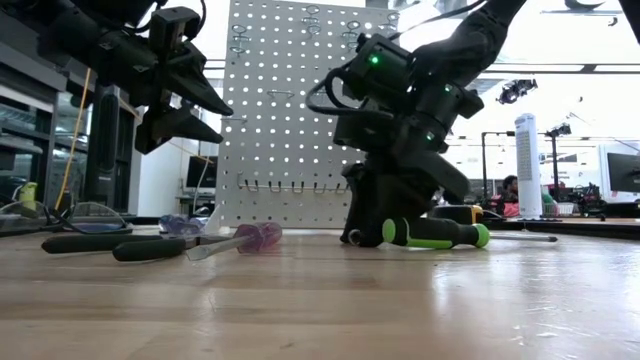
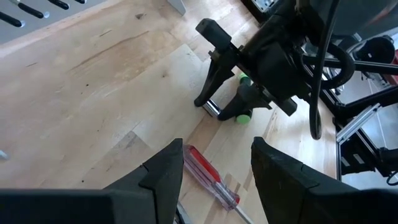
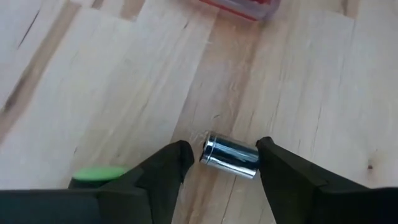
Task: Hang tools onto peg board
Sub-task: Put the silver socket into the black bin on the peg board
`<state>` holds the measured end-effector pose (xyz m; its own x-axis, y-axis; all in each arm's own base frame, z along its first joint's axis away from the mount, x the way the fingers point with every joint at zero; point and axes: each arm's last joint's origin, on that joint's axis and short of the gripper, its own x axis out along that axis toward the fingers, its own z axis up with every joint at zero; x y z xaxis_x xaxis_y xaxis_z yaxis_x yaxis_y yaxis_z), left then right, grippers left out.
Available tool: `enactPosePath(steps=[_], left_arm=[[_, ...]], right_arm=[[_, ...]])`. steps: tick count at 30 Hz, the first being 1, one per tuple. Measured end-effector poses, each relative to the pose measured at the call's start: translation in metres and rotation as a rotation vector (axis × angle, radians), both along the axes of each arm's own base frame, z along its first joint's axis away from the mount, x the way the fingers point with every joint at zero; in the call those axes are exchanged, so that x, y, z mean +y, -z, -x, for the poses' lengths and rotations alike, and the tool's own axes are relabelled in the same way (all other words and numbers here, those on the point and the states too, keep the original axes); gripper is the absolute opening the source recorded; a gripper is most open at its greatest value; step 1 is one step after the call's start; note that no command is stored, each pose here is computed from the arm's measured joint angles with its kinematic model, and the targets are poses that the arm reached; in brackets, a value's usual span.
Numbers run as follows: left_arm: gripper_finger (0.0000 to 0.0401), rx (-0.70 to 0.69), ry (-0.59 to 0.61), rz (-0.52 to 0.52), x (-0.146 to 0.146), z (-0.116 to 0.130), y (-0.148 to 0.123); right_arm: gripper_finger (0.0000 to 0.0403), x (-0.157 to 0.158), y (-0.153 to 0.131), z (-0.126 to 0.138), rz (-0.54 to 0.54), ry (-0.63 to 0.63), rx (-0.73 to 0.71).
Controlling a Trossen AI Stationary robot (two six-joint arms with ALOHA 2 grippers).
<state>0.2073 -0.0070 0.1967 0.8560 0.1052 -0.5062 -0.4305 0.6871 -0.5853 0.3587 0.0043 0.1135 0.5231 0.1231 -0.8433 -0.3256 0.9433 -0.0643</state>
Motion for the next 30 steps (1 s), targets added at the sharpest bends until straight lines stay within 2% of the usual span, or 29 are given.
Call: enactPosePath(steps=[8, 12, 20, 27, 30], left_arm=[[0.0172, 0.0, 0.0, 0.0, 0.0, 0.0, 0.0], [0.0172, 0.0, 0.0, -0.001, 0.0, 0.0, 0.0], [0.0172, 0.003, 0.013, -0.023, 0.0, 0.0, 0.0], [0.0172, 0.003, 0.019, -0.021, -0.0002, 0.0, 0.0], [0.0172, 0.003, 0.02, -0.021, -0.0002, 0.0, 0.0]], right_arm=[[0.0174, 0.0, -0.0014, -0.0041, -0.084, 0.159, -0.031], [0.0159, 0.0008, -0.0005, -0.0024, -0.073, 0.218, -0.007], [0.0143, -0.0001, -0.0003, -0.001, -0.095, 0.304, 0.015], [0.014, -0.0005, 0.0002, 0.0007, -0.081, 0.315, 0.034], [0.012, -0.0008, 0.0008, 0.0018, -0.081, 0.324, 0.048]])
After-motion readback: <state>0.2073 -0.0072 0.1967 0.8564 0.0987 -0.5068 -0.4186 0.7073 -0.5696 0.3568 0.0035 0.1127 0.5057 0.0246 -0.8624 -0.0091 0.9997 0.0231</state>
